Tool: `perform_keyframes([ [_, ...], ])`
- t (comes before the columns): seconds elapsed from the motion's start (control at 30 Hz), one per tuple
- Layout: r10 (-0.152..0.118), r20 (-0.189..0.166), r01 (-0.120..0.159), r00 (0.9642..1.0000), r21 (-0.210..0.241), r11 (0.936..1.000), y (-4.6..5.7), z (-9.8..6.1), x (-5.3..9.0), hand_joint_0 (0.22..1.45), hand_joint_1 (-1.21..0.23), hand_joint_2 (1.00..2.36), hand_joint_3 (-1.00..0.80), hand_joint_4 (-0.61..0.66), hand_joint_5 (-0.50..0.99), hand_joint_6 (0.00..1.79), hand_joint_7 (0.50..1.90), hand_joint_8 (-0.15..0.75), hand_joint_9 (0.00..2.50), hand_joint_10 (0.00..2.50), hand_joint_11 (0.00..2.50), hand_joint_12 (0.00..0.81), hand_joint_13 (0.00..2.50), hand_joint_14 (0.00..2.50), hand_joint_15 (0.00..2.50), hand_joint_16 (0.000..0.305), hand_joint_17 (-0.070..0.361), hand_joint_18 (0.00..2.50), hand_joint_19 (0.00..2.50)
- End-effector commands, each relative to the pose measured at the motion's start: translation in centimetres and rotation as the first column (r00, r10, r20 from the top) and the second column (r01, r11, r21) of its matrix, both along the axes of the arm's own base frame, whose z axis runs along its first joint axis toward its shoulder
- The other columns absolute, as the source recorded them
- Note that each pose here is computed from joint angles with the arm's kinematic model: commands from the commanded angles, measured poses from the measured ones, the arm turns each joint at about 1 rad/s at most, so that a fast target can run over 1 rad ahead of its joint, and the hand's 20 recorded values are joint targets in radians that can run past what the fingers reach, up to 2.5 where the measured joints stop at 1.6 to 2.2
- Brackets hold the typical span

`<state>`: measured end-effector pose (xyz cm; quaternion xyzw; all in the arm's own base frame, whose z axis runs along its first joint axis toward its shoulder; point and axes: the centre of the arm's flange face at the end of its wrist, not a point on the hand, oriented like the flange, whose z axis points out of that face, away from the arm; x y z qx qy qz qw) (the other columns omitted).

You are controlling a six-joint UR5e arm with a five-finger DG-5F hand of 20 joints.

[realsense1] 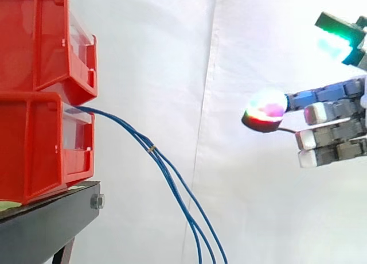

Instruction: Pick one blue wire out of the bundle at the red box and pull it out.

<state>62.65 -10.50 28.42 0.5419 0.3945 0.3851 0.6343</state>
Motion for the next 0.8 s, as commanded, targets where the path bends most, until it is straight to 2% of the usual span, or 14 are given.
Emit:
perform_keyframes([
  [0.0,0.003,0.04,-0.004,0.9992,0.018,0.9998,0.5,-2.3,1.5,0.54,-0.59,1.0,-0.5,0.23,-0.16,0.5,0.76,0.24,1.0,0.02,0.71,0.378,0.89,0.02,0.76,0.042,0.095,0.61,0.56],
  [0.13,0.01,0.052,-0.011,0.9986,0.027,0.9996,1.1,-3.1,2.0,0.54,-0.59,1.0,-0.5,0.24,-0.15,0.5,0.76,0.242,0.99,0.02,0.71,0.38,0.89,0.02,0.77,0.043,0.096,0.61,0.56],
  [0.23,0.014,0.043,-0.015,0.999,0.019,0.9997,1.5,-3.4,2.0,0.54,-0.59,1.0,-0.5,0.24,-0.15,0.5,0.77,0.241,0.98,0.02,0.71,0.378,0.88,0.03,0.78,0.043,0.097,0.6,0.57],
  [0.27,0.012,0.01,-0.013,0.9999,0.016,0.9998,1.8,-4.8,2.1,0.54,-0.59,1.0,-0.5,0.24,-0.15,0.5,0.77,0.245,0.98,0.02,0.71,0.38,0.88,0.02,0.77,0.043,0.097,0.6,0.58],
  [0.33,0.012,-0.004,-0.012,0.9999,0.022,0.9997,1.8,-5.7,2.2,0.54,-0.59,1.0,-0.5,0.24,-0.15,0.5,0.77,0.246,0.94,0.02,0.7,0.379,0.88,0.02,0.78,0.043,0.097,0.6,0.59],
  [0.37,0.015,-0.012,-0.015,0.9998,0.039,0.9991,1.9,-7.0,2.3,0.54,-0.59,1.0,-0.5,0.24,-0.15,0.5,0.77,0.245,0.91,0.02,0.69,0.379,0.87,0.02,0.77,0.043,0.097,0.6,0.59],
  [0.4,0.018,-0.004,-0.018,0.9998,0.051,0.9985,2.0,-7.1,2.5,0.54,-0.59,1.0,-0.5,0.24,-0.15,0.5,0.77,0.248,0.9,0.02,0.67,0.377,0.85,0.02,0.76,0.043,0.097,0.6,0.58],
  [0.43,0.024,0.024,-0.026,0.9994,0.077,0.9967,2.5,-7.1,2.8,0.54,-0.59,1.0,-0.5,0.24,-0.15,0.5,0.77,0.246,0.87,0.02,0.63,0.381,0.83,0.02,0.72,0.044,0.098,0.6,0.57],
  [0.57,0.02,0.023,-0.022,0.9995,0.067,0.9975,3.0,-7.0,2.8,0.54,-0.59,1.0,-0.5,0.24,-0.15,0.5,0.77,0.248,0.84,0.02,0.57,0.376,0.76,0.02,0.62,0.044,0.099,0.56,0.56],
  [0.77,-0.007,0.033,0.005,0.9994,0.047,0.9989,3.2,-6.9,3.0,0.54,-0.59,1.0,-0.5,0.25,-0.15,0.5,0.77,0.245,0.83,0.01,0.54,0.373,0.69,0.02,0.57,0.044,0.099,0.53,0.54],
])
